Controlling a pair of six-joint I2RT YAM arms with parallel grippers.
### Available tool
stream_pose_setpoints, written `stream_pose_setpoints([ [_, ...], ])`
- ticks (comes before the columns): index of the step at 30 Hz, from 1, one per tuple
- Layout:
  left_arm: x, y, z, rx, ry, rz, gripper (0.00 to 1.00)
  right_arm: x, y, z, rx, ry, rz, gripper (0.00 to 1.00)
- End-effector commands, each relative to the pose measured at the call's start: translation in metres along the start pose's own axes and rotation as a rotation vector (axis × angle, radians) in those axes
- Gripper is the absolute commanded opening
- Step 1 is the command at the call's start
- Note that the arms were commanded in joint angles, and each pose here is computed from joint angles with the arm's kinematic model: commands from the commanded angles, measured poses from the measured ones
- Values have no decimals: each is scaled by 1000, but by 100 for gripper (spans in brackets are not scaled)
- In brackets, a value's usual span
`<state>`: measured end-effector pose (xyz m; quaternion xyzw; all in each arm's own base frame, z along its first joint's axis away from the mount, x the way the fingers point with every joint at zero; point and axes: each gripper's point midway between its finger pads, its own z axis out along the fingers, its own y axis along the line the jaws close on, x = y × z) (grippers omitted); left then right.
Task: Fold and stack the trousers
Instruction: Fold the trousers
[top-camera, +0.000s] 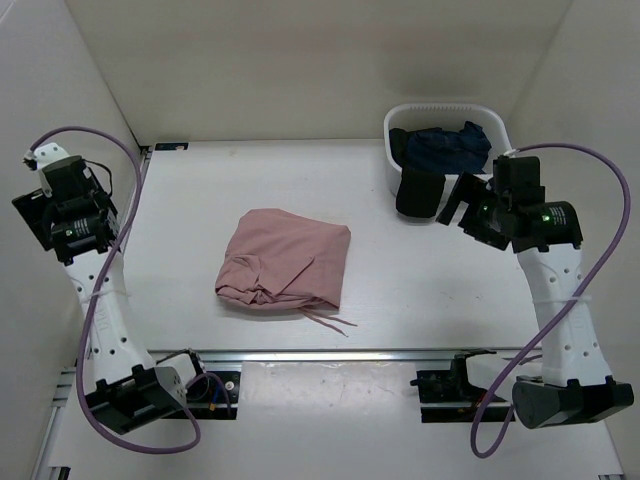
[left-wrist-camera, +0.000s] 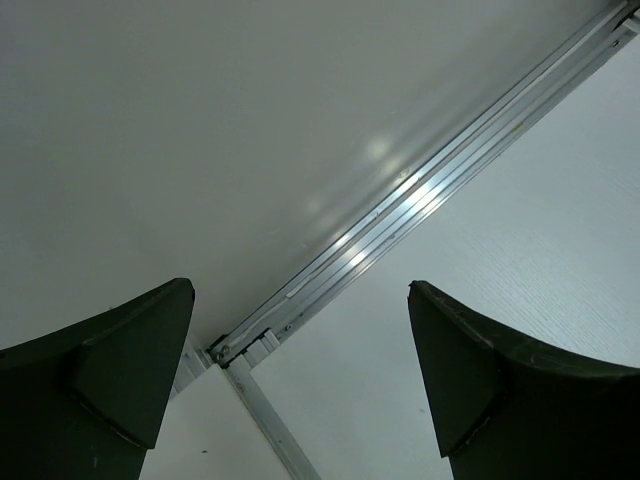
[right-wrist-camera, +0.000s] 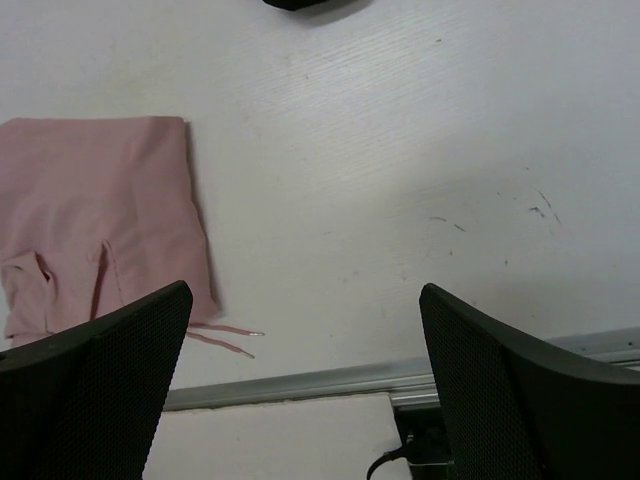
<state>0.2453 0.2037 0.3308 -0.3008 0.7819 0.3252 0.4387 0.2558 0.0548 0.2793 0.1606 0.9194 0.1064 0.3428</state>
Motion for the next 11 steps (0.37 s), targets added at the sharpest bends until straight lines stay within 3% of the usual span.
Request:
stream_pose_setpoints([
  [1, -20, 21, -26, -29, -49, -31, 100, 10, -17, 1, 72, 33, -29, 99],
  [11, -21, 18, -33, 11, -51, -31, 100, 3, -15, -11, 37, -61, -25, 99],
])
